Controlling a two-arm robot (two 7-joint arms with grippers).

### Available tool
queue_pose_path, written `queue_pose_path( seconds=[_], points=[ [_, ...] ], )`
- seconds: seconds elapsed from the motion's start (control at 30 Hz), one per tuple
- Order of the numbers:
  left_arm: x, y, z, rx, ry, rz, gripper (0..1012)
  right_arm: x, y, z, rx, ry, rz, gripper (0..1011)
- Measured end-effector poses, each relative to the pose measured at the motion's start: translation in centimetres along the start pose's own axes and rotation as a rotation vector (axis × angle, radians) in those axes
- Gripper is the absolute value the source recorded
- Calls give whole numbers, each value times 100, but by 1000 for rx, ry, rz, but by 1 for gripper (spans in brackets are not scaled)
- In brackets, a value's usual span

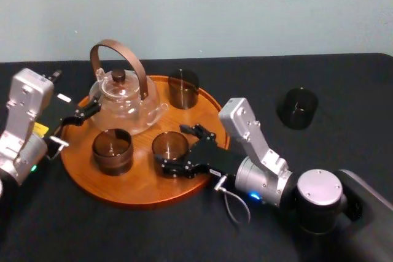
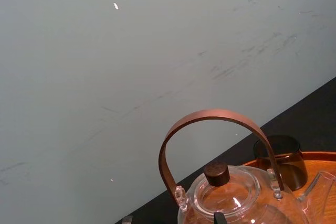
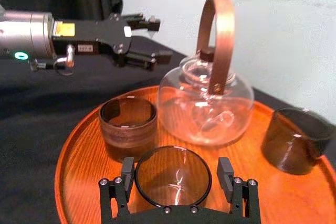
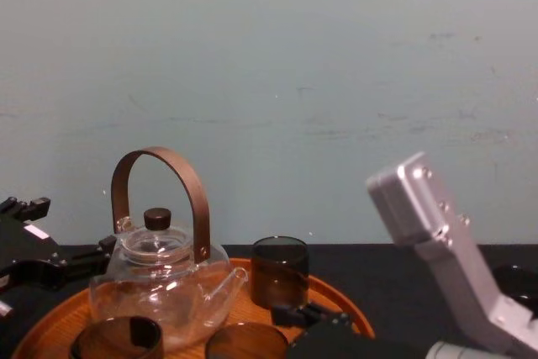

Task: Pick up the glass from the table and place it on the tray.

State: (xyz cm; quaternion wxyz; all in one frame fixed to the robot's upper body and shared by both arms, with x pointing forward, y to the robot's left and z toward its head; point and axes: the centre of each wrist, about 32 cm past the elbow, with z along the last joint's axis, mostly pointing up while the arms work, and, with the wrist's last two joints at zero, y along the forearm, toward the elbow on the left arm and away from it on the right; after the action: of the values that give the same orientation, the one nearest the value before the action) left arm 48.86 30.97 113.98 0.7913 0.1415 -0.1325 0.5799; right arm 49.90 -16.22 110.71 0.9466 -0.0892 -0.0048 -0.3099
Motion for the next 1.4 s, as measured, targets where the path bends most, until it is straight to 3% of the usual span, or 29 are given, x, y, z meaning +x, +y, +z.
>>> queue_pose_path(
  seconds=[0.3, 0.53, 0.97, 1.4],
  points=[
    [0, 0, 0, 0, 0, 0, 1001, -2, -267, 167, 64, -43, -53, 1002],
    [0, 0, 0, 0, 0, 0, 1001, -26, -528, 168, 85, -46, -92, 1002],
    [0, 0, 0, 0, 0, 0, 1001, 35, -983, 5, 100, 3, -197, 1002],
    [0, 0, 0, 0, 0, 0, 1001, 221, -1364, -207, 43, 39, -387, 1002]
  ],
)
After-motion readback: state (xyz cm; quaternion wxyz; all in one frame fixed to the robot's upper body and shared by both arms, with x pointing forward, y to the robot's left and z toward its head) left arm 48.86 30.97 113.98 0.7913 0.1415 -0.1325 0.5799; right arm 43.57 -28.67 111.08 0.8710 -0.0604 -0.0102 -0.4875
